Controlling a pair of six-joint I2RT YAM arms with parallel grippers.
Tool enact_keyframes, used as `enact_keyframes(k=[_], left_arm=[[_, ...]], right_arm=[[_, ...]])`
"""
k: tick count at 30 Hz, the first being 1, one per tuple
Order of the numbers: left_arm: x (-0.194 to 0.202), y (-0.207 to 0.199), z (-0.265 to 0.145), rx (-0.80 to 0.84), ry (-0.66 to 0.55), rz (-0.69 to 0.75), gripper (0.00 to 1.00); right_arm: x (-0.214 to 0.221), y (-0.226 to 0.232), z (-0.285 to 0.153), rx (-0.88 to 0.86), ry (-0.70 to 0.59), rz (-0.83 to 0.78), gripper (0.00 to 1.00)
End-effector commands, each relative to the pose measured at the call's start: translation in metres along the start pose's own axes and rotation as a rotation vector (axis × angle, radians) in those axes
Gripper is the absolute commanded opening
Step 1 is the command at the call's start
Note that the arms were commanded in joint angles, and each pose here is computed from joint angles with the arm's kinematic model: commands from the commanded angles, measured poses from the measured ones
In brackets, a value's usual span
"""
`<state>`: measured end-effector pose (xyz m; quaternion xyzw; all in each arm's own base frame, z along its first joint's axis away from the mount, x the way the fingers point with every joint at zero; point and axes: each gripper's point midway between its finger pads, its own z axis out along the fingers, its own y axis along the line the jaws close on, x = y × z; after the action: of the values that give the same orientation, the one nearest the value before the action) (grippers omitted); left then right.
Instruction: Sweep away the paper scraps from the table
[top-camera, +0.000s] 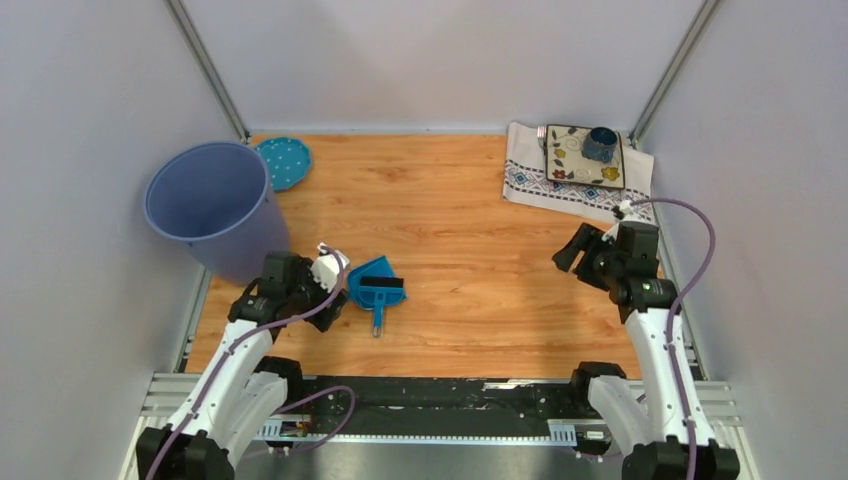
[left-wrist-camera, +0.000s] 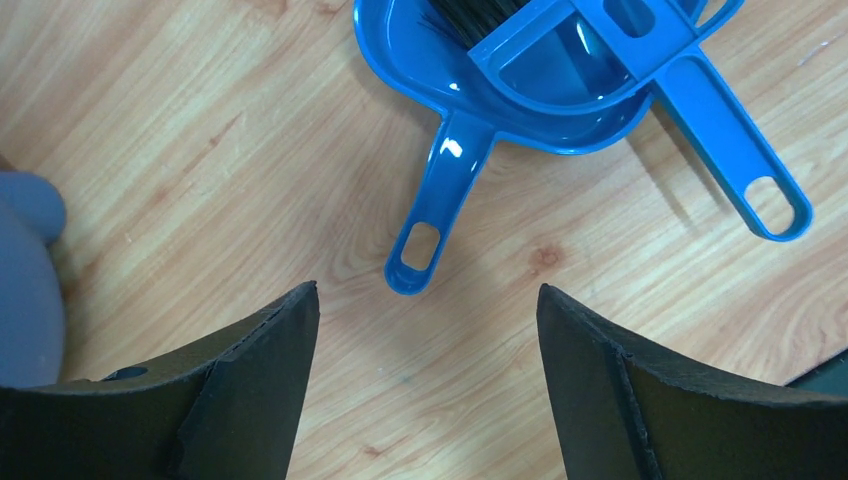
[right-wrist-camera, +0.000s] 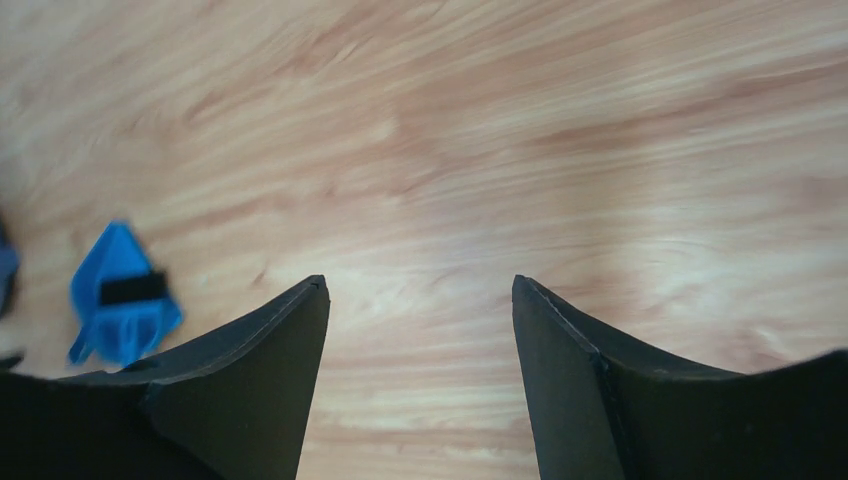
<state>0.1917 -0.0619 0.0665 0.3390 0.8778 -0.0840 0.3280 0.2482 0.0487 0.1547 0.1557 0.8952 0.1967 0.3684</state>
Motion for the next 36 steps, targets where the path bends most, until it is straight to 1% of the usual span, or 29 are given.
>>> enact_keyframes(k=[1, 2, 4, 5, 6, 7, 8, 9, 11, 12, 13, 15, 16, 18, 19, 20, 22, 26, 36], left_arm=[[-0.007, 0.009, 0.015, -0.073, -0.099, -0.089, 0.86], [-0.007, 0.013, 0.021, -0.101, -0.135, -0.100, 0.86], [-0.003, 0.025, 0.027, -0.183, -0.162, -0.162, 0.87], [-0.004, 0.031, 0.031, -0.227, -0.206, -0.170, 0.87], [-0.002, 0.042, 0.031, -0.291, -0.211, -0.190, 0.87], [-0.009, 0.049, 0.030, -0.331, -0.258, -0.213, 0.87], [-0.005, 0.053, 0.031, -0.359, -0.257, -0.229, 0.87], [-0.003, 0.058, 0.031, -0.392, -0.259, -0.240, 0.87], [-0.001, 0.065, 0.036, -0.433, -0.282, -0.231, 0.87], [0.002, 0.067, 0.038, -0.443, -0.286, -0.227, 0.87], [-0.004, 0.070, 0.038, -0.456, -0.323, -0.221, 0.87], [0.005, 0.066, 0.045, -0.451, -0.334, -0.221, 0.88], [-0.002, 0.068, 0.044, -0.462, -0.378, -0.216, 0.88], [0.010, 0.066, 0.049, -0.471, -0.383, -0.230, 0.89], [0.004, 0.068, 0.047, -0.485, -0.419, -0.226, 0.91], [0.008, 0.067, 0.049, -0.486, -0.420, -0.230, 0.91], [0.005, 0.067, 0.048, -0.488, -0.444, -0.216, 0.91], [0.012, 0.060, 0.053, -0.461, -0.437, -0.199, 0.91], [0.019, 0.050, 0.058, -0.421, -0.433, -0.189, 0.91]], right_arm=[[-0.058, -0.054, -0.035, 0.337, -0.397, 0.090, 0.71], [-0.057, -0.069, -0.038, 0.402, -0.448, 0.106, 0.72], [-0.067, -0.073, -0.044, 0.409, -0.541, 0.093, 0.73], [-0.060, -0.084, -0.044, 0.439, -0.573, 0.097, 0.73], [-0.060, -0.088, -0.045, 0.449, -0.599, 0.110, 0.73], [-0.059, -0.093, -0.046, 0.462, -0.628, 0.131, 0.73], [-0.060, -0.101, -0.053, 0.502, -0.679, 0.165, 0.73], [-0.051, -0.111, -0.047, 0.523, -0.683, 0.187, 0.73], [-0.053, -0.111, -0.046, 0.498, -0.729, 0.189, 0.73], [-0.044, -0.116, -0.038, 0.500, -0.714, 0.187, 0.73], [-0.046, -0.114, -0.036, 0.485, -0.727, 0.180, 0.73], [-0.039, -0.119, -0.031, 0.486, -0.726, 0.180, 0.73], [-0.039, -0.120, -0.030, 0.483, -0.736, 0.174, 0.73], [-0.037, -0.122, -0.027, 0.486, -0.741, 0.161, 0.73], [-0.038, -0.123, -0.027, 0.479, -0.753, 0.160, 0.73], [-0.038, -0.120, -0.026, 0.463, -0.752, 0.149, 0.73], [-0.042, -0.109, -0.021, 0.396, -0.756, 0.110, 0.72], [-0.044, -0.100, -0.015, 0.351, -0.739, 0.035, 0.72], [-0.042, -0.100, -0.008, 0.346, -0.717, -0.002, 0.70]])
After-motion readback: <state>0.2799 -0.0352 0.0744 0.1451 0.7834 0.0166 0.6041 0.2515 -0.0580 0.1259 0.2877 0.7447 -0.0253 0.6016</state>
